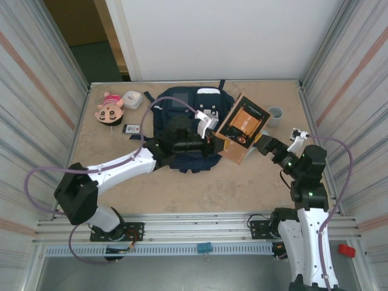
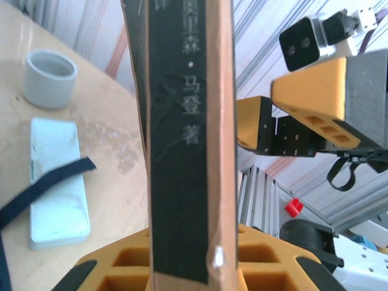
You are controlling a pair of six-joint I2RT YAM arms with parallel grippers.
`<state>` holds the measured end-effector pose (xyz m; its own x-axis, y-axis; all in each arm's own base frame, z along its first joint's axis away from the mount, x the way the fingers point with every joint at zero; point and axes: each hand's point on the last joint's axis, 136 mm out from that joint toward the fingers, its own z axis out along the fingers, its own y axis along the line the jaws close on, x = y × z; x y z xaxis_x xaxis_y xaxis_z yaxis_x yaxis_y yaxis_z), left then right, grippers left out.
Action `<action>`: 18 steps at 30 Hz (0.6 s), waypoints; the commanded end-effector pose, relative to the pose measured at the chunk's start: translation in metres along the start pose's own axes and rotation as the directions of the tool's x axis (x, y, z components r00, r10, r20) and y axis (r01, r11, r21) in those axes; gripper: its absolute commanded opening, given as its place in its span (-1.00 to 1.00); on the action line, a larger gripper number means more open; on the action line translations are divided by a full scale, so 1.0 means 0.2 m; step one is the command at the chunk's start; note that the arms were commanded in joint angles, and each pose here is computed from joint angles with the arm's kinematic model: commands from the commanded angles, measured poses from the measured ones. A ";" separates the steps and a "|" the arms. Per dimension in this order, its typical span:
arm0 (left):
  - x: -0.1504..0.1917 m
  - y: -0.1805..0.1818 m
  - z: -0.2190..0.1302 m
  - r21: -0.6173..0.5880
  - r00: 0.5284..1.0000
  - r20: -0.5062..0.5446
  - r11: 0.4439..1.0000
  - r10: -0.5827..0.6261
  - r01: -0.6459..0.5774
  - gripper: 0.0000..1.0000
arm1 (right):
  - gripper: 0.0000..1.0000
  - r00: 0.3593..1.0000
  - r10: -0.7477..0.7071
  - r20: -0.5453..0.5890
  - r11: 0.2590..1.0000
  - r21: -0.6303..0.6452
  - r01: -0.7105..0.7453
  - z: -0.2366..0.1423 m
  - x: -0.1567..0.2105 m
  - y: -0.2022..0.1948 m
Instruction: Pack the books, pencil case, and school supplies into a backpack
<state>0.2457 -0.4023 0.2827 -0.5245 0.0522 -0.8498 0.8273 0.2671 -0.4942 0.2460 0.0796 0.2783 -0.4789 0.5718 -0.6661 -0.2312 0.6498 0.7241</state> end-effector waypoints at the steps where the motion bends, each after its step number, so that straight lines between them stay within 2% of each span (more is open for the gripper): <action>1: -0.28 -0.19 -0.14 0.099 0.973 0.191 0.983 0.134 -0.154 -0.89 | 0.99 0.993 -0.103 -0.050 0.955 -0.284 0.085 0.03 0.00 0.28; 9: -0.38 -0.35 -0.22 0.208 0.956 0.246 0.954 0.161 -0.215 -0.86 | 0.99 0.973 -0.131 -0.190 0.923 -0.381 0.050 0.18 0.06 0.40; 12: -0.41 -0.39 -0.24 0.236 0.949 0.268 0.944 0.164 -0.230 -0.85 | 0.99 0.965 -0.141 -0.219 0.889 -0.457 0.027 0.21 0.07 0.45; 15: -0.40 -0.33 -0.24 0.203 0.953 0.260 0.956 0.156 -0.211 -0.85 | 0.99 0.953 -0.192 -0.236 0.827 -0.561 0.028 0.17 0.08 0.56; 18: -0.38 -0.25 -0.24 0.154 0.955 0.264 0.971 0.137 -0.182 -0.85 | 0.99 0.948 -0.250 -0.197 0.791 -0.606 0.083 0.12 0.08 0.64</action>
<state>0.2403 -0.3878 0.3389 -0.4316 -0.0605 -0.9000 0.8904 0.1315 -0.4358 0.2541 0.1737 0.3083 -0.6659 0.3274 -0.6704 -0.5759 0.3456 0.7408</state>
